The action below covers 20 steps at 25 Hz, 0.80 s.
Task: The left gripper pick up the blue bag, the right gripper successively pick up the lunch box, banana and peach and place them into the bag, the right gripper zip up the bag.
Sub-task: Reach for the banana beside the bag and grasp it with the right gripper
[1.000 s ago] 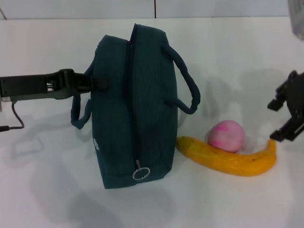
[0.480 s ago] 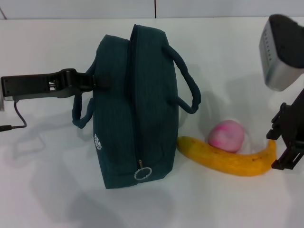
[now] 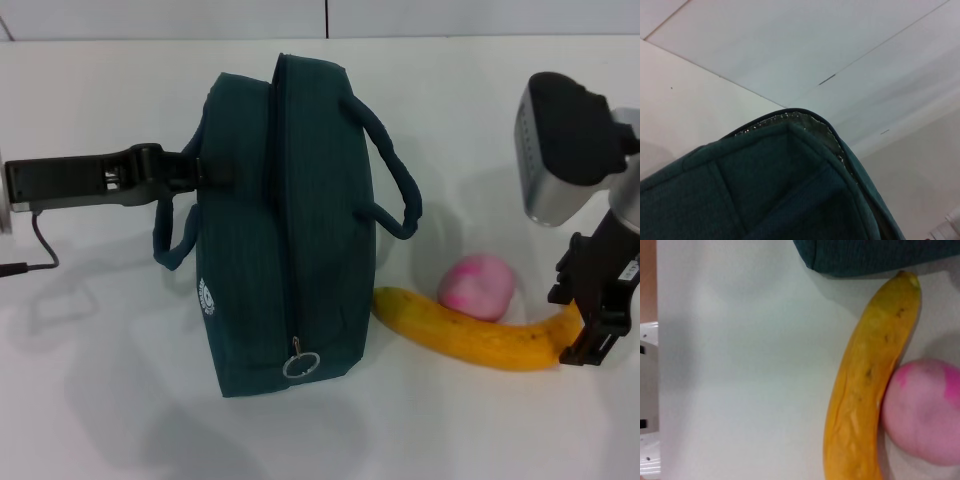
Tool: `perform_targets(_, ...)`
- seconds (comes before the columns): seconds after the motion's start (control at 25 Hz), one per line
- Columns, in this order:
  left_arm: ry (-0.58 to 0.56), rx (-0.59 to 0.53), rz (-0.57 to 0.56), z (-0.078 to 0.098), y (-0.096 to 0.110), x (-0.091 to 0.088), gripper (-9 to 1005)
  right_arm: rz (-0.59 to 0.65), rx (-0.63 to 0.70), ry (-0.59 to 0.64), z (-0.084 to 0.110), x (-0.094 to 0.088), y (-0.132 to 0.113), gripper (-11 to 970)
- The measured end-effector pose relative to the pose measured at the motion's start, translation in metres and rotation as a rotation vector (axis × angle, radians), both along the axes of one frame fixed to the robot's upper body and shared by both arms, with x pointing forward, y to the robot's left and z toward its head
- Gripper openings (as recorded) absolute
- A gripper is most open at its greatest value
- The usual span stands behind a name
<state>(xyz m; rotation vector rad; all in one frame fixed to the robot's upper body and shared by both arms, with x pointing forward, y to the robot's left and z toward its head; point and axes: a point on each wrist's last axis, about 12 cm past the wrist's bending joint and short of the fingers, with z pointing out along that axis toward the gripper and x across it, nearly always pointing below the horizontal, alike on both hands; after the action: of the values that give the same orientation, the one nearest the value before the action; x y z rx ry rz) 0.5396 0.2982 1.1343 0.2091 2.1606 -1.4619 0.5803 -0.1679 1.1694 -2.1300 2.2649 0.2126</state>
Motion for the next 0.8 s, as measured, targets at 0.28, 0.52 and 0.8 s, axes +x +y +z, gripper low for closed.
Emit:
perform_targets(0.28, 0.009, -0.009, -0.003, -0.002, -0.001, 0.000, 30, 0.016, -0.005, -0.006, -0.008, 0.001, 0.004, 726)
perform_targets(0.52, 0.009, -0.009, -0.003, -0.002, -0.002, 0.000, 30, 0.049, -0.013, 0.005, -0.012, -0.001, 0.010, 724)
perform_targets(0.8, 0.008, -0.010, -0.003, -0.002, -0.002, 0.000, 30, 0.081, -0.029, 0.000, -0.017, -0.004, 0.016, 722)
